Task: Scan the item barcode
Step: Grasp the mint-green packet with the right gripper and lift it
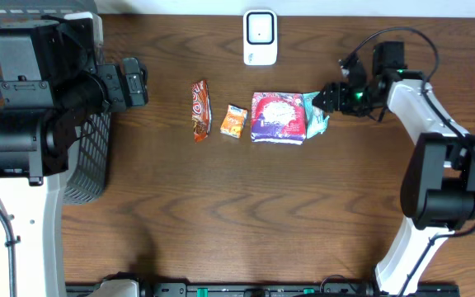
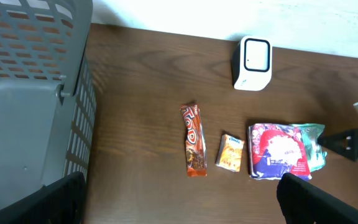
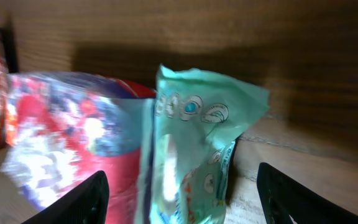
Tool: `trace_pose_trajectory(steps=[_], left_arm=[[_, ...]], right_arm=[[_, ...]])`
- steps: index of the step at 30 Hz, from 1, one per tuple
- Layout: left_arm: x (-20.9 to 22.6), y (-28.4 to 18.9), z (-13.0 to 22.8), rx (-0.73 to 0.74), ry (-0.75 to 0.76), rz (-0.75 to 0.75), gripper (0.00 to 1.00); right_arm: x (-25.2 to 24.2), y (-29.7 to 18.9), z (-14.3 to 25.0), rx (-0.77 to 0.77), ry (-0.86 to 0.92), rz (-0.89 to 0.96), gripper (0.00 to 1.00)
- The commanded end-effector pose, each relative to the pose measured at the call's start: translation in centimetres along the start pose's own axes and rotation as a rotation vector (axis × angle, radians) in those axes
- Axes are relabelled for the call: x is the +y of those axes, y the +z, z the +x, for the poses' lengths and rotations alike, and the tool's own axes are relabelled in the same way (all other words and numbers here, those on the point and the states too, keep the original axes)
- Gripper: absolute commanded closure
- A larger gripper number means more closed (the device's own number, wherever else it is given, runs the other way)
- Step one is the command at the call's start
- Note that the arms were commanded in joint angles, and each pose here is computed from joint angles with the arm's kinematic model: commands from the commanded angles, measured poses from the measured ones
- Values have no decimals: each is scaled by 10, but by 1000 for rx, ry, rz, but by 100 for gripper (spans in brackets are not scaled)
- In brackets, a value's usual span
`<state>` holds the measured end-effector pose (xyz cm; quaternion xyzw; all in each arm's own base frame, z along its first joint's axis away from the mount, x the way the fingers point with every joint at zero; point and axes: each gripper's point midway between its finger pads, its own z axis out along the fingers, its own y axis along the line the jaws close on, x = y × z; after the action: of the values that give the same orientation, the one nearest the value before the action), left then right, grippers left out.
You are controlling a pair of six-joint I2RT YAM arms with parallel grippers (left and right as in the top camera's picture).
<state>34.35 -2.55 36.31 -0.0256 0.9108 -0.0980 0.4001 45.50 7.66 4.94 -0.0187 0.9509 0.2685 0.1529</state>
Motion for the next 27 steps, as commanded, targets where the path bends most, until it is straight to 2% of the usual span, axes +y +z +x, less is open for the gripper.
trace_pose_trajectory(steps=[1,4,7,11,13,17,20,23,27], left_arm=[[0,-2,-1,-5,0,2,2],[0,-2,-1,-5,0,2,2],[0,-2,-1,-5,0,2,2],[0,-2,-1,-5,0,2,2],[0,-2,-1,-5,0,2,2],[0,-2,-1,-5,0,2,2],[0,-2,-1,-5,0,2,2],[0,-2,-1,-5,0,2,2],[0,-2,-1,-5,0,2,2]], right_arm=[[0,14,9,40,-14,-1,28],[-4,25,17,71,-9,13,31],[-13,30,22,95,-8,73,43],[-13,30,24,102,-11,90,75],[-13,29,25,107,-5,90,99],[-9,23,26,127,36,90,99],[-1,2,12,112,119,97,99],[13,-31,-7,84,292,84,99],[56,-70,-21,109,501,-90,98]])
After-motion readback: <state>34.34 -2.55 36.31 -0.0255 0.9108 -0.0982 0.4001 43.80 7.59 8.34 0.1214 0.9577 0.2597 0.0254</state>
